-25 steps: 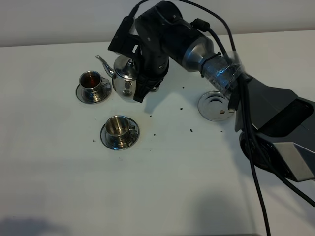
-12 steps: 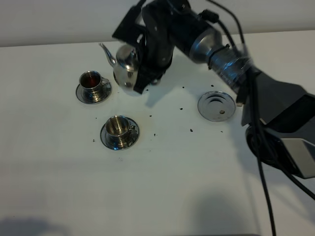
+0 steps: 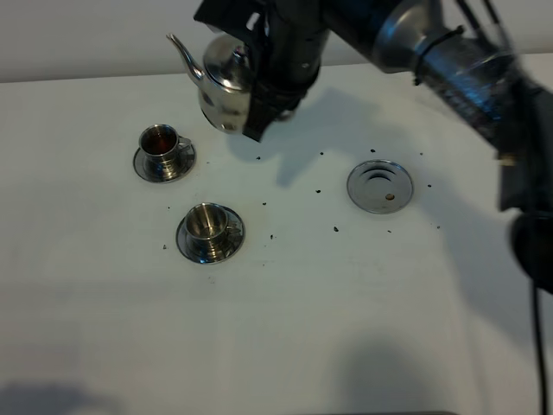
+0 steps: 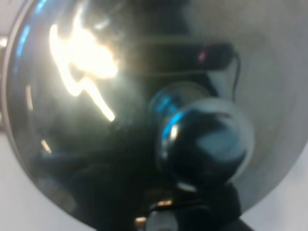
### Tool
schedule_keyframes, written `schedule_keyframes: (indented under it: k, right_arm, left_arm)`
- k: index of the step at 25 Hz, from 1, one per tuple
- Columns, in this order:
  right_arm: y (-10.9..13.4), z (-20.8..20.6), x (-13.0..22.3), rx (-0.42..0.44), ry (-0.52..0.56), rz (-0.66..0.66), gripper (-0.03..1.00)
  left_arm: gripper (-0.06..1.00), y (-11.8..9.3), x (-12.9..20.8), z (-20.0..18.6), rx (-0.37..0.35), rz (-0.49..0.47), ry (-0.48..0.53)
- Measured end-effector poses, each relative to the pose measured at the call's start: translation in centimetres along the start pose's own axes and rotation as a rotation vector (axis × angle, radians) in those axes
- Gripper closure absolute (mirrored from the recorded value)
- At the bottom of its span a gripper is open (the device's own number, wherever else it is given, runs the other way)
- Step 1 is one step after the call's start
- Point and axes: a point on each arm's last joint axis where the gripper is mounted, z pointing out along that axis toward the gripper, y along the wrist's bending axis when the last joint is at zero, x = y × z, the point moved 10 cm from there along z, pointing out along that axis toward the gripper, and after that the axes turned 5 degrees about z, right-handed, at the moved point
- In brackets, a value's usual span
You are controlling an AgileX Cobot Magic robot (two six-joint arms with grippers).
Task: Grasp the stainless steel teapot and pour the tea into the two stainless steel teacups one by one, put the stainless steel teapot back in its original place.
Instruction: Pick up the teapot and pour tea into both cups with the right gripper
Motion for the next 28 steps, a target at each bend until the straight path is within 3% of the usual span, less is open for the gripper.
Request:
schedule_keyframes:
  k: [7,15,20,28]
  right_arm:
    - [1.9,-2.6,5.9,-0.036,0.120,-0.012,0.79]
    - [4.0,-3.5,11.8,-0.035,0.116,0.008,0.79]
    - [5.4,-2.7,15.5,-0.043,0.167,-0.004,0.79]
    - [7.0,-1.0,16.9,0.064,0.141,-0.143,0.79]
  left_arm:
    - [0.50,0.0,0.0,0.0,0.000,-0.001,0.000]
    - [0.50,0.0,0.0,0.0,0.000,-0.001,0.000]
    - [0.50,0.0,0.0,0.0,0.000,-0.001,0.000]
    - [0.50,0.0,0.0,0.0,0.000,-0.001,0.000]
